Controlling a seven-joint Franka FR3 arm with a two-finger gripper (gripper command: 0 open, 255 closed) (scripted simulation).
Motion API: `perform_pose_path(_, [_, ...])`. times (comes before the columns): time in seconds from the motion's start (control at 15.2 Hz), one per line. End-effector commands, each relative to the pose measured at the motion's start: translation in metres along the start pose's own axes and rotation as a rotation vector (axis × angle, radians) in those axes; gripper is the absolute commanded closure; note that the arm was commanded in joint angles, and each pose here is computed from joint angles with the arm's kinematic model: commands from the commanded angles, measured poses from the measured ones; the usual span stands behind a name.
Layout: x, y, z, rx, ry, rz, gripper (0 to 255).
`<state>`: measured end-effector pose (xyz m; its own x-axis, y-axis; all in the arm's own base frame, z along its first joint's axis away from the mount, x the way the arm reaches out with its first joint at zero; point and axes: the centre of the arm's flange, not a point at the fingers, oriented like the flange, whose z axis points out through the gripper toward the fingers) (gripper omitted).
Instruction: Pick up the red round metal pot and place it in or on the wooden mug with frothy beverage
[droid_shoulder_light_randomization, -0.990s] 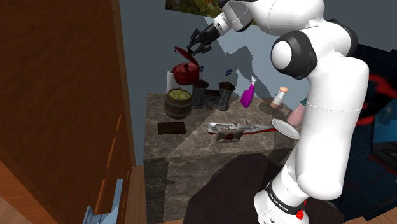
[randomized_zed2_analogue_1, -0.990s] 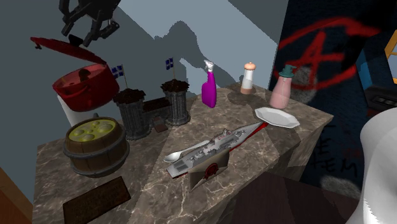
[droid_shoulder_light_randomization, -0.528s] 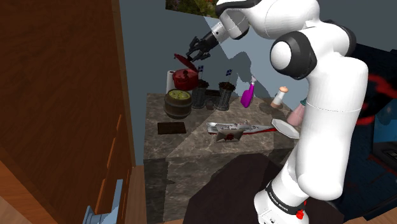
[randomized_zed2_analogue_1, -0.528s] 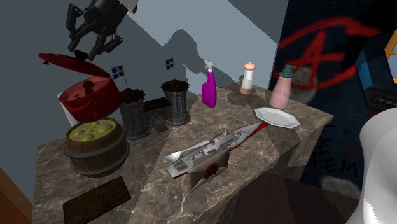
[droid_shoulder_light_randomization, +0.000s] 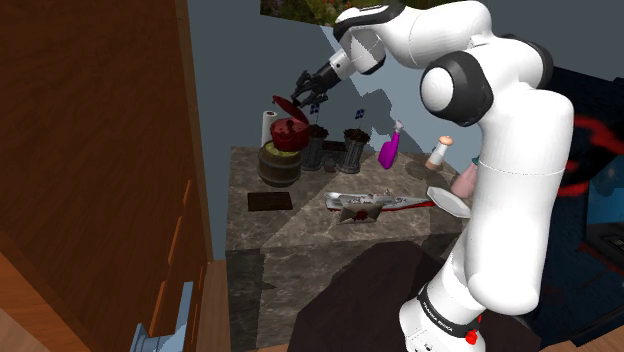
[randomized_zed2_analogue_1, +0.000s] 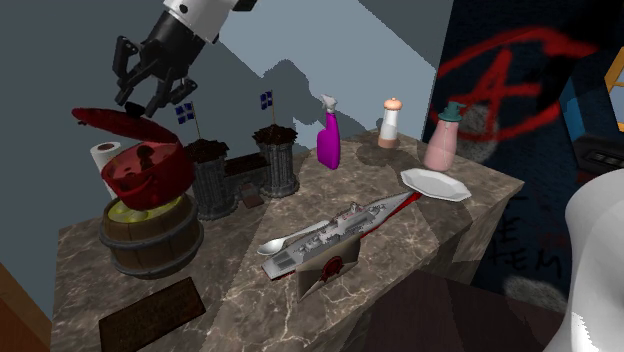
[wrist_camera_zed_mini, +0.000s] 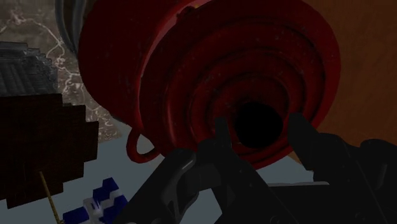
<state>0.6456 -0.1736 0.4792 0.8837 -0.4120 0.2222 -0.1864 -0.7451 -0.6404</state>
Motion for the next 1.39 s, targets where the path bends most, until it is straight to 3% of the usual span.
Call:
perform_pose_path(0.0, [-0.003,0.008,0.009,0.001,0.002,-0.001,255])
perform_pose_path(0.53, [-0.003,0.008,0.009,0.001,0.002,-0.001,255])
perform_pose_path(0.59, [-0.003,0.009,0.009,0.001,0.002,-0.001,0])
perform_pose_path(0.92, [-0.003,0.008,0.009,0.001,0.002,-0.001,0])
perform_pose_path(1.19, [-0.003,0.008,-0.041,0.001,0.002,-0.001,0])
perform_pose_path(1.32, [-0.003,0.008,-0.041,0.001,0.002,-0.001,0])
